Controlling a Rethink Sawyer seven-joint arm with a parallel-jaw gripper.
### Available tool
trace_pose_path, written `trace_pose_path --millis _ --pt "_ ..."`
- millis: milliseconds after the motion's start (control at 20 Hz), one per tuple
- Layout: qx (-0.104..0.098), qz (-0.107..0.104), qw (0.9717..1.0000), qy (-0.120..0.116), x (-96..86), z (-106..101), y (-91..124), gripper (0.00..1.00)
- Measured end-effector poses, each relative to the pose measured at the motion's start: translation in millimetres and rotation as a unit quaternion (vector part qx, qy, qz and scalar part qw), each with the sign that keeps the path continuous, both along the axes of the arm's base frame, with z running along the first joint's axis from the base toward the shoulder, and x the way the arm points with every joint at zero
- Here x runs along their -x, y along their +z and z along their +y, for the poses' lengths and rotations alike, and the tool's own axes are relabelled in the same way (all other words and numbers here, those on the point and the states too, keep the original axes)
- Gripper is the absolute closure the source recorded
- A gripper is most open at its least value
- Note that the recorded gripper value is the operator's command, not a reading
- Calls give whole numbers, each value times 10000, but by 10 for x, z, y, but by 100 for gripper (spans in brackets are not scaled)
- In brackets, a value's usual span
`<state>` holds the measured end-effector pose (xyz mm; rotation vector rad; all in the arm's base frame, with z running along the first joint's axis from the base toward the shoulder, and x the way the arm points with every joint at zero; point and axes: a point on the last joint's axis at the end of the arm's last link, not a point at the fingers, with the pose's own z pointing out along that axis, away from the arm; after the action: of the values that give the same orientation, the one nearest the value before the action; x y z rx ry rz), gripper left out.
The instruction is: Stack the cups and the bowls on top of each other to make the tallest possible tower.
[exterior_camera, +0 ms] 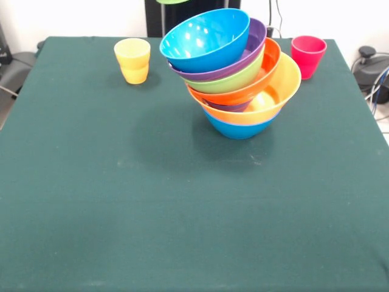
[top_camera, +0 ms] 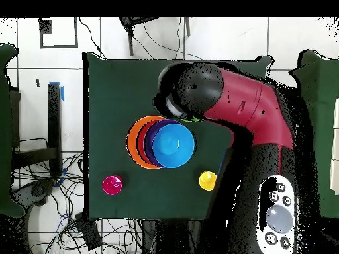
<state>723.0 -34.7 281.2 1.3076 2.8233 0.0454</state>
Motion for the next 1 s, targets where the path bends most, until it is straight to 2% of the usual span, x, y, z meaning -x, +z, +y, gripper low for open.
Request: trace_pose_path --millis 150,300,600,1000 --pt "-31 87 10000 -3 112 33 -57 100" --pt "20 132 9999 40 231 59 -154 100" --pt "175 175 9995 212 412 107 -401 100" --pt "257 186 9985 449 629 231 -717 100"
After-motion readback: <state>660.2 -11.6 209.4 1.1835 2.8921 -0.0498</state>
